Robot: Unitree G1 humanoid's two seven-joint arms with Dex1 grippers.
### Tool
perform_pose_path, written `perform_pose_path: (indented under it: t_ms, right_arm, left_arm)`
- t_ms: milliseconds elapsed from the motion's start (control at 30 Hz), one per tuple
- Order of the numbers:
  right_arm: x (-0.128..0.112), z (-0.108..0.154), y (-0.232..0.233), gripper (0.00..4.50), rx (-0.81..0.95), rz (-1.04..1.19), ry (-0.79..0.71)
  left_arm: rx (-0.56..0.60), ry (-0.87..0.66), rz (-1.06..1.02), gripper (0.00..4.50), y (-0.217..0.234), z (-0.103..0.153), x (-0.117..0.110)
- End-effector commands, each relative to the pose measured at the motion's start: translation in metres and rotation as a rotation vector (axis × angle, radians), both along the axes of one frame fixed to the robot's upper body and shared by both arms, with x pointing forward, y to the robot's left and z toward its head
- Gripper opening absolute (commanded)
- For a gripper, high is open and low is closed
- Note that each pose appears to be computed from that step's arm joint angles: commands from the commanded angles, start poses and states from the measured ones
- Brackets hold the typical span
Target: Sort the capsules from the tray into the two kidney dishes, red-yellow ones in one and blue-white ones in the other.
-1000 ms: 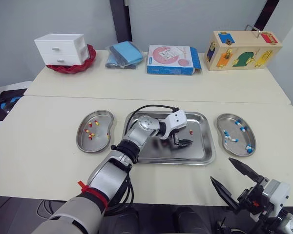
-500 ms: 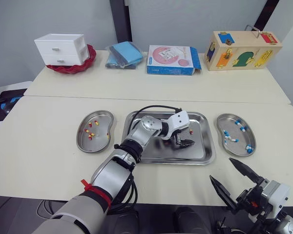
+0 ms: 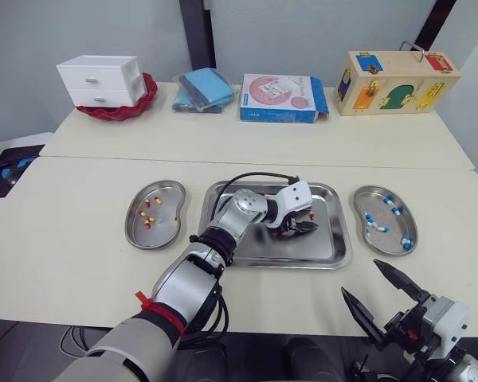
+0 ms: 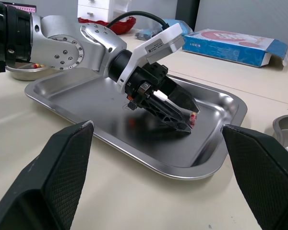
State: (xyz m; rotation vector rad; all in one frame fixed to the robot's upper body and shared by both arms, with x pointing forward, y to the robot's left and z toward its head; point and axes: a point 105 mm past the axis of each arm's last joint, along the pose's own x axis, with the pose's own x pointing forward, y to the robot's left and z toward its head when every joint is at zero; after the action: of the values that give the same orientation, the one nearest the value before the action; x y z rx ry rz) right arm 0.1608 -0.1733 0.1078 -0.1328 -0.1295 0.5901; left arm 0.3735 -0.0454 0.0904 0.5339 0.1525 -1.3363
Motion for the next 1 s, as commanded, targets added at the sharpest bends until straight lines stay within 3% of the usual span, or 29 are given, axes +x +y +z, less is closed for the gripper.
perform_pose_path:
  t_ms: [33, 167, 267, 400, 733, 1000]
  right_arm:
    - [-0.003, 0.012, 0.005, 4.50, 0.003, 0.010, -0.051]
    - [-0.003, 0.012, 0.007, 4.50, 0.006, 0.011, -0.051]
    - [-0.002, 0.012, 0.007, 4.50, 0.006, 0.012, -0.050]
    - [-0.002, 0.012, 0.007, 4.50, 0.005, 0.011, -0.049]
    - [-0.002, 0.012, 0.008, 4.50, 0.005, 0.013, -0.048]
    - [-0.002, 0.013, 0.010, 4.50, -0.002, 0.034, -0.049]
  left_arm:
    - [0.020, -0.007, 0.006, 2.59, 0.000, -0.001, 0.001]
    - [0.029, 0.001, 0.007, 2.59, 0.001, -0.003, 0.001]
    - [0.034, 0.002, 0.012, 2.04, 0.002, -0.004, 0.002]
    - [0.038, 0.001, 0.019, 0.73, 0.003, -0.005, 0.003]
    - [0.041, 0.000, 0.023, 0.73, 0.006, -0.006, 0.003]
    - [-0.013, -0.013, -0.007, 0.73, 0.010, 0.011, 0.002]
